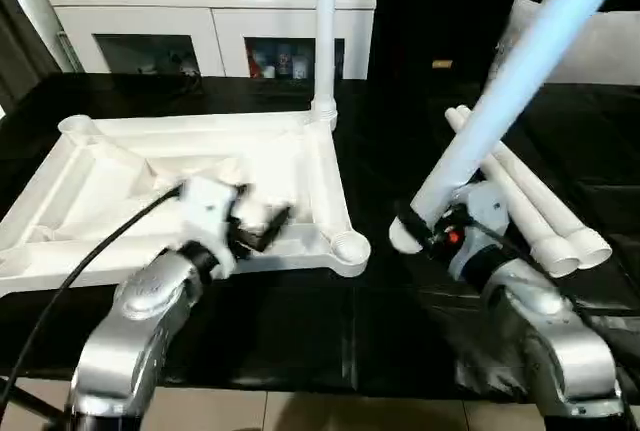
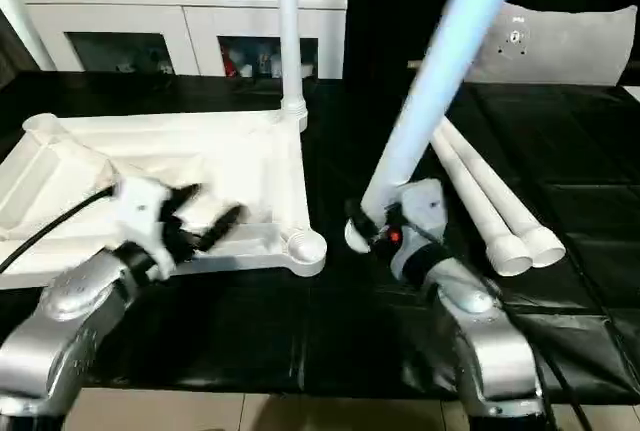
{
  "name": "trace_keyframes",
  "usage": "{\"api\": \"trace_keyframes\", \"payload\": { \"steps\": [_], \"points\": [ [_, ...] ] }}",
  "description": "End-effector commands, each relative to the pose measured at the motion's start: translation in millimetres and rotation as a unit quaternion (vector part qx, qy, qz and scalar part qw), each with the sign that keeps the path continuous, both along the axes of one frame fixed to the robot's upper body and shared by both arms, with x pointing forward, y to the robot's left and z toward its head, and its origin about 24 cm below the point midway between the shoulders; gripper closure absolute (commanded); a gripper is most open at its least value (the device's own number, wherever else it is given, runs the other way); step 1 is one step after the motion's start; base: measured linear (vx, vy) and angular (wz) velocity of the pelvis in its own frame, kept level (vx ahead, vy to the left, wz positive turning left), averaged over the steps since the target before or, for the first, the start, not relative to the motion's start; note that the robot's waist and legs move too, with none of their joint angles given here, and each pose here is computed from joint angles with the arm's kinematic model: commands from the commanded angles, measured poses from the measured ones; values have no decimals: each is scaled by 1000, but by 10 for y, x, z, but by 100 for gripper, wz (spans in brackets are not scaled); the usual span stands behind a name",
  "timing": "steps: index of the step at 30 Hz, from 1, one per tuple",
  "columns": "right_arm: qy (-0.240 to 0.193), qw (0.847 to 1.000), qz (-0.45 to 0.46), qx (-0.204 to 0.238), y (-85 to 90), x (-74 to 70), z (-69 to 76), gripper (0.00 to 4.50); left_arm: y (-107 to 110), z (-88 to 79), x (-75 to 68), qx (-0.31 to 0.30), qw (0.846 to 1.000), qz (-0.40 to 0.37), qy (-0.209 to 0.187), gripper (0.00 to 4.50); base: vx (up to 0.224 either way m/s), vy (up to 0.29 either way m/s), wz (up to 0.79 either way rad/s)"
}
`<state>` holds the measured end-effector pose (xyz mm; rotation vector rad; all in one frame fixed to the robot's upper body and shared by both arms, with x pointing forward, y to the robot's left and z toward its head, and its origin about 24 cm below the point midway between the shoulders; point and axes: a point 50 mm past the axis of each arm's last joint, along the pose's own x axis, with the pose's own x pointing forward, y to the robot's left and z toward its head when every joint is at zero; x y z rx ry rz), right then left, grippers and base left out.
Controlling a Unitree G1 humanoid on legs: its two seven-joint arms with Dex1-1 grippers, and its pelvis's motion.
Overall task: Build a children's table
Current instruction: Pick table leg, then insert table leg to table base
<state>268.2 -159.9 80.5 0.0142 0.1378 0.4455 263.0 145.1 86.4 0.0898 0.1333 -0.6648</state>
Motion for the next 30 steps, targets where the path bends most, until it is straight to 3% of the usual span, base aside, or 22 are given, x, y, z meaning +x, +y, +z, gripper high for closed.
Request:
{"api": "trace_keyframes", "payload": {
  "steps": [1,2,5,11,13,17,25,26,30],
  "points": [
    [-1,1000,4,12,-40,22,39,261,-34,-44,1,14,998,-51,22,97,0,0,0],
    [-8,1000,12,14,-51,40,64,261,-56,-71,31,50,992,-113,34,100,0,0,0],
    [-27,999,15,16,-56,79,111,261,-57,-131,117,93,982,-158,48,140,0,0,0],
    [-13,999,43,10,-51,101,98,261,-36,-191,246,133,969,-200,60,186,0,0,0],
    [-5,995,94,15,-16,71,102,261,16,-256,372,181,955,-227,64,192,0,0,0],
    [1,993,116,17,10,63,98,261,63,-291,456,207,943,-251,70,227,0,0,0],
    [6,991,136,18,60,84,100,261,132,-330,483,218,926,-295,90,270,0,0,0],
    [7,990,139,18,64,89,99,261,148,-349,485,222,923,-299,95,297,0,0,0],
    [9,988,150,17,85,109,94,261,211,-402,492,227,917,-310,108,322,0,0,0]
  ]
}}
